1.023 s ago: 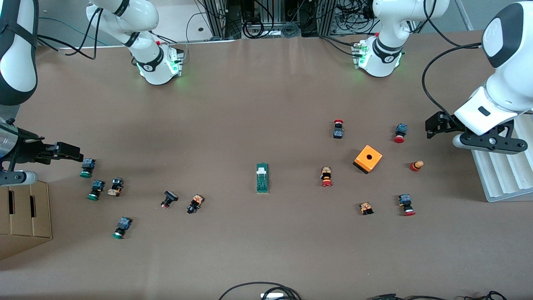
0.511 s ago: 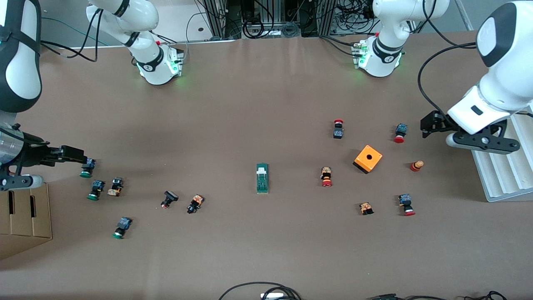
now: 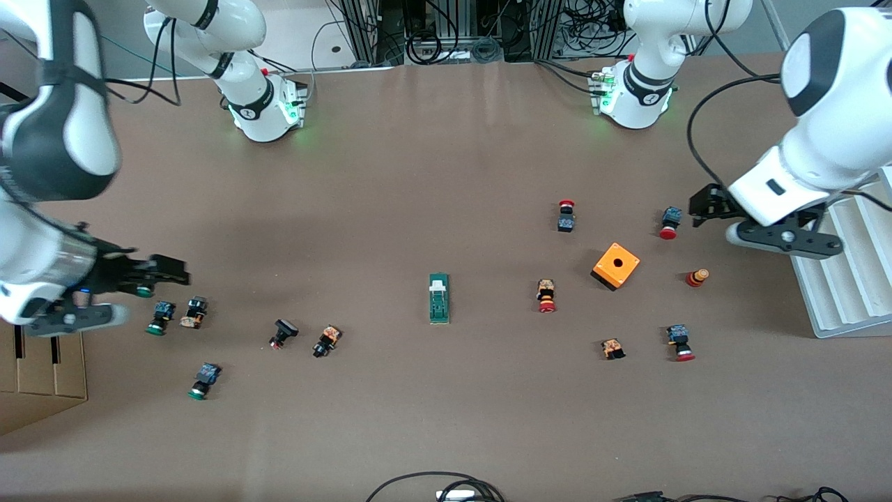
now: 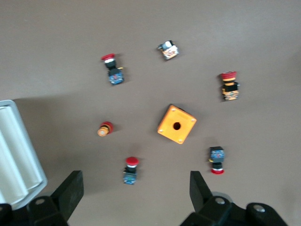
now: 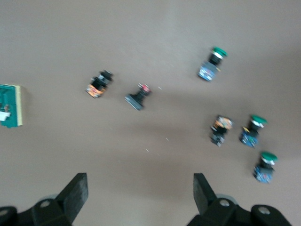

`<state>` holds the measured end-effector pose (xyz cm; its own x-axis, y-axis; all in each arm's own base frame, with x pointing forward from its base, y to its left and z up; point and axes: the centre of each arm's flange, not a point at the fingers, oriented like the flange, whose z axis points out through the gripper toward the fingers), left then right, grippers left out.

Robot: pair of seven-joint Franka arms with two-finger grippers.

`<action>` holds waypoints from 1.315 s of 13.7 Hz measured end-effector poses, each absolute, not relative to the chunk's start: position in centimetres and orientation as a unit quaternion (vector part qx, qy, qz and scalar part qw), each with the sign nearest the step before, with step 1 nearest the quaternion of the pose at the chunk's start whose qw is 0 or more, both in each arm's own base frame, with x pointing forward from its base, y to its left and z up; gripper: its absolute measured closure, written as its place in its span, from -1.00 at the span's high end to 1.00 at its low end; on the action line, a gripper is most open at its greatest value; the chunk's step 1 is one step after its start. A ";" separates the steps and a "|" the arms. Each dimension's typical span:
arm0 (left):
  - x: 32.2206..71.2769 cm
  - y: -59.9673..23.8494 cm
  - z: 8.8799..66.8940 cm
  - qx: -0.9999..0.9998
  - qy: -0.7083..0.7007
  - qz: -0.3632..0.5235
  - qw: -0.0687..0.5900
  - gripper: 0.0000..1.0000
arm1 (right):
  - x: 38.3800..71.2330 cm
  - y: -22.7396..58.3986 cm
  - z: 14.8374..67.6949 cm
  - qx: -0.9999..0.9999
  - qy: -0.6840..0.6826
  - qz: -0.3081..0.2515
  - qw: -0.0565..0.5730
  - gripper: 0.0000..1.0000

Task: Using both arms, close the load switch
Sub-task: 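Move the left gripper over the green switch while the right gripper approaches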

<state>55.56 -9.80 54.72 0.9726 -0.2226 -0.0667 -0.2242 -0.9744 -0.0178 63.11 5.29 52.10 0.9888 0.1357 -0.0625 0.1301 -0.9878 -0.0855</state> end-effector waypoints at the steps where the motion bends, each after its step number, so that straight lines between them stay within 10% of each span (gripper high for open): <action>1: 55.5 -11.4 54.3 -0.994 0.102 0.036 0.011 1.00 | 63.3 6.6 51.9 -0.996 -0.072 0.030 0.040 1.00; 18: 48.1 -38.8 45.6 -0.998 -0.053 -0.013 -0.007 1.00 | 66.4 16.2 44.2 -0.990 -0.134 -0.014 0.042 1.00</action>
<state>48.08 -38.77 45.56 0.9941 0.1060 0.0246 0.1057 -0.9943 0.0155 66.44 16.17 44.22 0.9636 0.2645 0.0390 0.2668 -0.9605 -0.0793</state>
